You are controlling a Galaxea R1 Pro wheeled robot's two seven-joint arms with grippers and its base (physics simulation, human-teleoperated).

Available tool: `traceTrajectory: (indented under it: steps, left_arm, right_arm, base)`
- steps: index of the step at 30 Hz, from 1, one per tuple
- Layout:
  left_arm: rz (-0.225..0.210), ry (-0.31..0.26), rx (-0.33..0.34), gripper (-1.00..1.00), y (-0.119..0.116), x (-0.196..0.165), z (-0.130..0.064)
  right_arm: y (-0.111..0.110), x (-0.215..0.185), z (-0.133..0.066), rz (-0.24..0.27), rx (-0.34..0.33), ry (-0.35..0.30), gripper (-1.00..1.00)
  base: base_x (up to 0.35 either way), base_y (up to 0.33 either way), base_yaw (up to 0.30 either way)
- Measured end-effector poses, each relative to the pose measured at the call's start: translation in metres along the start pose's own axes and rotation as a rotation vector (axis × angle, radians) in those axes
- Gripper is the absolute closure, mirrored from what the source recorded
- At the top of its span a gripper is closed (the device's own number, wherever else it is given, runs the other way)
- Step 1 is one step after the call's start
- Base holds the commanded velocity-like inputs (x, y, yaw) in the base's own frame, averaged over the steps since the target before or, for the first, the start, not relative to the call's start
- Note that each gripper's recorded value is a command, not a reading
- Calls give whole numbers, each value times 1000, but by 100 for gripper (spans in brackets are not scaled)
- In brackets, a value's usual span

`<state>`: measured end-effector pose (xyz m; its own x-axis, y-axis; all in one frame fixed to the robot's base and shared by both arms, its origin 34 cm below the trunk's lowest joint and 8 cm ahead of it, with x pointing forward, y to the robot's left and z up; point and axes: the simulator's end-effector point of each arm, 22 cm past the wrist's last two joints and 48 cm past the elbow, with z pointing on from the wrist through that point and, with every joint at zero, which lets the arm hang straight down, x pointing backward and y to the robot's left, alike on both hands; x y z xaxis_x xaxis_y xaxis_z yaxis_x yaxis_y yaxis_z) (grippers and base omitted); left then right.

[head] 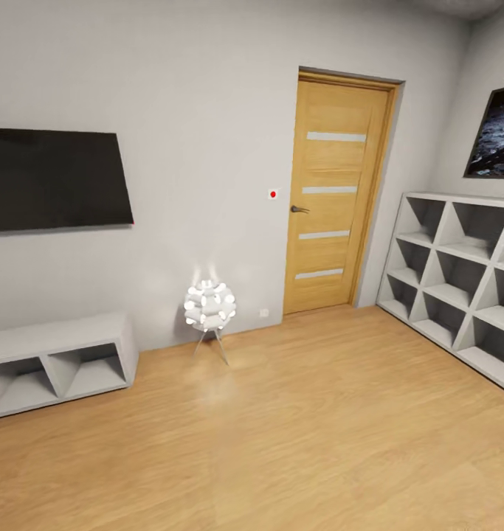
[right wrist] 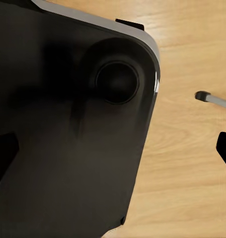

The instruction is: Attach the digital camera to the camera tripod in the bedroom.

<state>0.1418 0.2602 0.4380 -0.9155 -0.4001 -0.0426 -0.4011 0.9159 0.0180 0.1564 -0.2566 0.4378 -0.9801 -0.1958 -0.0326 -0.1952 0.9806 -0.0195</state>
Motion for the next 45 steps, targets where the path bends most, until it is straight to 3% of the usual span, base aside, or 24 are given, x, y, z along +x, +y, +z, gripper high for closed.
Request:
traceTrajectory:
  steps: [45]
  left_arm:
    - [-9, 2, -3, -100, 1, 1, 0]
  right_arm:
    - [0, 0, 0, 0, -1, 1, -100]
  base:
    - [13, 12, -244]
